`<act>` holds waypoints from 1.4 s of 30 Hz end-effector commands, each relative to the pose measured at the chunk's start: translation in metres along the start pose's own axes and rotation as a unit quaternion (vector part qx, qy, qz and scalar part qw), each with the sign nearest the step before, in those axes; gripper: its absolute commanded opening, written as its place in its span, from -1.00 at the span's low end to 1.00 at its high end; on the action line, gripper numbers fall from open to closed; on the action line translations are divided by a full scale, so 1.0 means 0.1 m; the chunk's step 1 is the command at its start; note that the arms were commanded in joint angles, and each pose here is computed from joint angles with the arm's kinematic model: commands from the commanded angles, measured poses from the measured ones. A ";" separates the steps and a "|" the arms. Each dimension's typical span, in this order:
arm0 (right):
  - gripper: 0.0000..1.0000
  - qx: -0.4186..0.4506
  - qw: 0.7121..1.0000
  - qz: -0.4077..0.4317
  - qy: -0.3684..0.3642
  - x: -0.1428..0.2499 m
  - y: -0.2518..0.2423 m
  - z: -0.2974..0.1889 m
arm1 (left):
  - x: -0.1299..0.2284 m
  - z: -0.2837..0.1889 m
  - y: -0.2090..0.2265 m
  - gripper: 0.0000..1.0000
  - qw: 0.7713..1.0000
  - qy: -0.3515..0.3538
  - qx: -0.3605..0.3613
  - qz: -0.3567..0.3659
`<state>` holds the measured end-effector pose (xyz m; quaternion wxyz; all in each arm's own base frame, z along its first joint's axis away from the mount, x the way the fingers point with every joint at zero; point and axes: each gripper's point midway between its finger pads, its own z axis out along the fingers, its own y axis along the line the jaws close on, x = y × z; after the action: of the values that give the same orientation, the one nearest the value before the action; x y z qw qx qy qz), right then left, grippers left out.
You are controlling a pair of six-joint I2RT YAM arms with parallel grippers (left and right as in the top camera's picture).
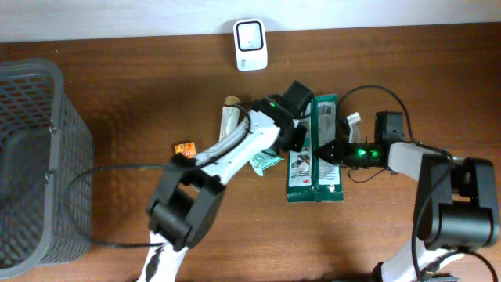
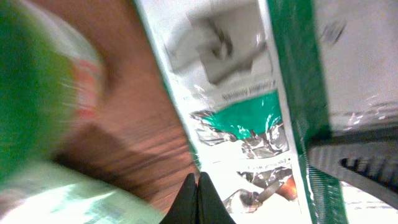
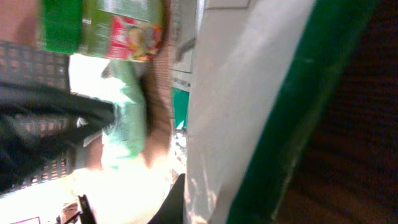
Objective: Scan the item barcode
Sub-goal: 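Lift the green-white packet with the right gripper to the scanner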
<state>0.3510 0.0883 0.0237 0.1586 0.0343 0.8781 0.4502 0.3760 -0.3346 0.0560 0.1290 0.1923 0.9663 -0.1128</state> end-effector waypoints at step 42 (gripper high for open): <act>-0.92 0.077 0.927 -0.346 -0.121 -0.96 2.75 -0.72 | -0.14 -2.71 2.85 0.98 0.950 -0.181 -0.140 -0.213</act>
<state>0.3538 0.1869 0.3005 0.3576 -0.2041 0.8161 0.4055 0.4467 -0.0114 0.2670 0.3005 -0.0631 0.9510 -0.0363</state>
